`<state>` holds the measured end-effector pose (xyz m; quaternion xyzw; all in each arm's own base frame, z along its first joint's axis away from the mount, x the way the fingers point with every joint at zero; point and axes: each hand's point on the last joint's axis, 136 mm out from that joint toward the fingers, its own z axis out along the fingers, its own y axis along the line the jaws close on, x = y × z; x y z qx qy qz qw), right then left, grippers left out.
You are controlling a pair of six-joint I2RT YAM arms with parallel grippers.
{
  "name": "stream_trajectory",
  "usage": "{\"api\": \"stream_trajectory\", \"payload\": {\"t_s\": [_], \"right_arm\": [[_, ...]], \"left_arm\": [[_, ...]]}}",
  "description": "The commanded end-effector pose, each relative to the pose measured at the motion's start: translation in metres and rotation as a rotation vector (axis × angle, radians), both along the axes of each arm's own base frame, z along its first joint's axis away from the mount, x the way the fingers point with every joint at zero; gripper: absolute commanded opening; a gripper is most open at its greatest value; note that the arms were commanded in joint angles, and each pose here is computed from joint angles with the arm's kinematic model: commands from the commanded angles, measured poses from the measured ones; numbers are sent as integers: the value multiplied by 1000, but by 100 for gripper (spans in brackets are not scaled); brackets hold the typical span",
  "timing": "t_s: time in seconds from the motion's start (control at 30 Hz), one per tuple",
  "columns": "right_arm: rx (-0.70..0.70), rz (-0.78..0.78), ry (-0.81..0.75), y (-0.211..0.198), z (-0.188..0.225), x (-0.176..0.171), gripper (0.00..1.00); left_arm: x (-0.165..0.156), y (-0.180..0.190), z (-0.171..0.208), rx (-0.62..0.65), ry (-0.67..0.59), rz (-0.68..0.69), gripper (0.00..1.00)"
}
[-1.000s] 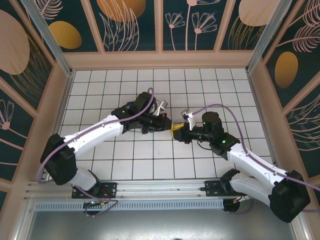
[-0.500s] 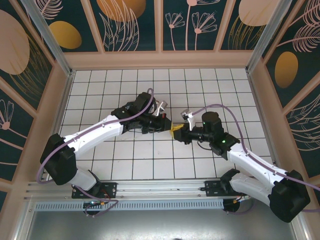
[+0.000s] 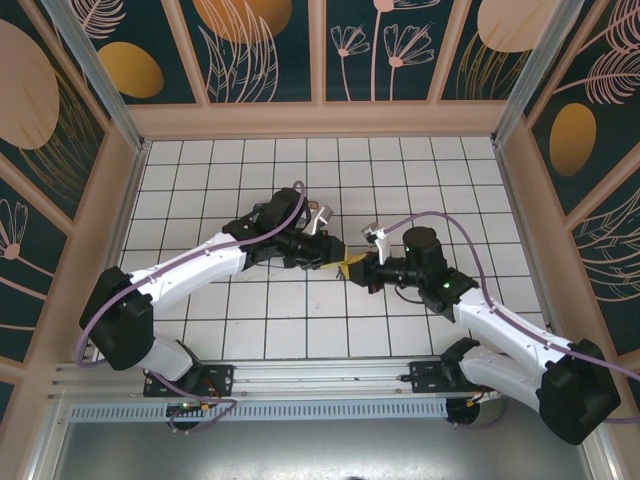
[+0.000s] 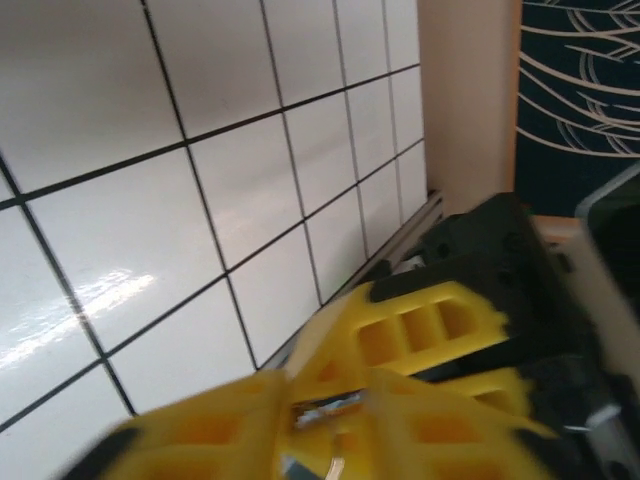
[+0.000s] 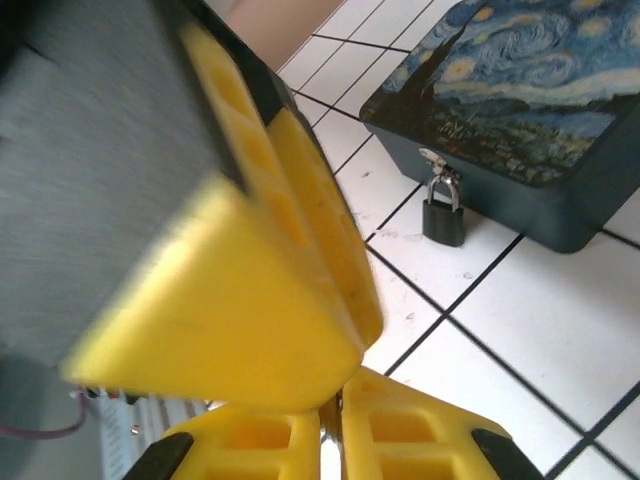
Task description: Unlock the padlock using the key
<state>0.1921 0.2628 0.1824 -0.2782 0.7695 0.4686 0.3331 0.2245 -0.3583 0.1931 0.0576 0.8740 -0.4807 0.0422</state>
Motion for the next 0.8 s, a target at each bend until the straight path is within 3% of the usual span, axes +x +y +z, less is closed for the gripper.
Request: {"api": "stream_trajectory", "payload": {"t_s": [0.0,0.1,0.23,0.47,0.6,0.77], "right_arm": [[123,21,31,6,25,-5,0],[188,-40,111,1,26,4,0],[256,-141,213,-3,29,20,0],[396,-363,446,-12,32,55,0],[489,-480,494,-27,36,75,0],[549,-519,523,-31,42,82,0]], "left_arm": [[31,10,9,-22,-39,117,58],[63,35,7,-1,-78,244,67],[88,47,20,-105,-103,351,70],[78,42,23,-271,-56,369,50],[59,36,30,-359,-26,346,45],[46,26,34,-422,-1,320,39]]}}
